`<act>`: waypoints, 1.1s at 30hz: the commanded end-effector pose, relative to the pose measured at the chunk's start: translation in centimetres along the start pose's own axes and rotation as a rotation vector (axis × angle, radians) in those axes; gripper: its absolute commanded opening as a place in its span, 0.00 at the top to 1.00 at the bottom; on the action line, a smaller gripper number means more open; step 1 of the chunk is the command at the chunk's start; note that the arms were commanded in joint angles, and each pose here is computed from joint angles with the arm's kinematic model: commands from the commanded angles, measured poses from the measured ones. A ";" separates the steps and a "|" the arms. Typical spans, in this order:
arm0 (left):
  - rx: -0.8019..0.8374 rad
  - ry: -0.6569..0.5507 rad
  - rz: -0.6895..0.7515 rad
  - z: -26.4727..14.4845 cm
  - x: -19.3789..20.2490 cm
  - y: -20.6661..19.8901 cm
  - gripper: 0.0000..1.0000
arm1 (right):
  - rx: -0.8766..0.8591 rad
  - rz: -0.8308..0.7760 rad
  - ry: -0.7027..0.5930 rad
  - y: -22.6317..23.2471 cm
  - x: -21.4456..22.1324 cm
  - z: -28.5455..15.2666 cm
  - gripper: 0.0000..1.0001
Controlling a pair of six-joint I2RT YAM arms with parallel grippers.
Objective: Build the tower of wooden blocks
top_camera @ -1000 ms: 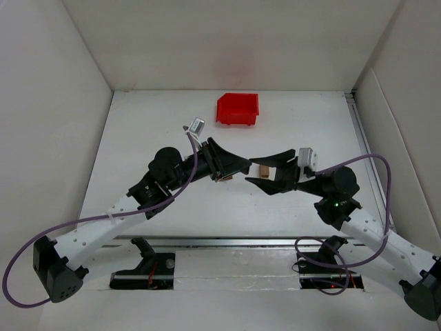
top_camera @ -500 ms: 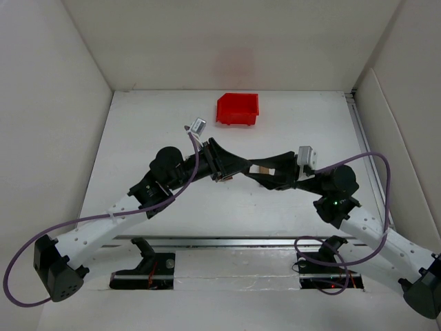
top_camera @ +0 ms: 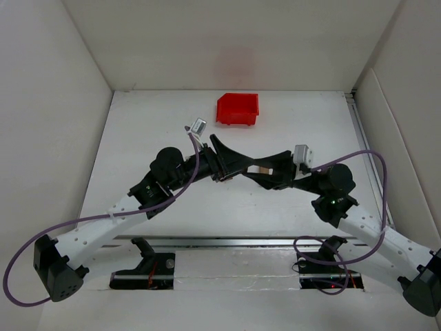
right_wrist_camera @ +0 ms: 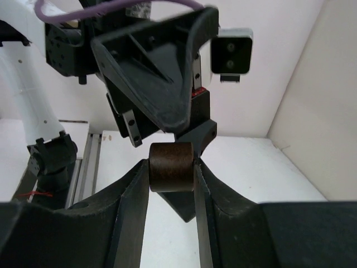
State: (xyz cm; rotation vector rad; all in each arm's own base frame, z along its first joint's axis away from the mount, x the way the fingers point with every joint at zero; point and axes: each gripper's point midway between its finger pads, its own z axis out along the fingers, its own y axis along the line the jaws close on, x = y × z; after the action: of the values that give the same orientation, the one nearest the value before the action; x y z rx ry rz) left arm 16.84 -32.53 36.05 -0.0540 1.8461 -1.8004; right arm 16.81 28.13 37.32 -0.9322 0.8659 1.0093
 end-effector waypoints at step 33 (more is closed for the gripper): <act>-0.822 -0.483 0.563 -19.7 -7.9 10.0 0.01 | 1.291 0.341 0.608 -13.9 14.6 -13.1 1.00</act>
State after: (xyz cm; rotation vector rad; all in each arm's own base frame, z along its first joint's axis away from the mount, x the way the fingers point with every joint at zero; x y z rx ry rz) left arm 18.73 -10.25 28.22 -0.2599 1.8898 -0.5148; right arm 31.08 17.70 22.46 -0.0098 1.8824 0.2978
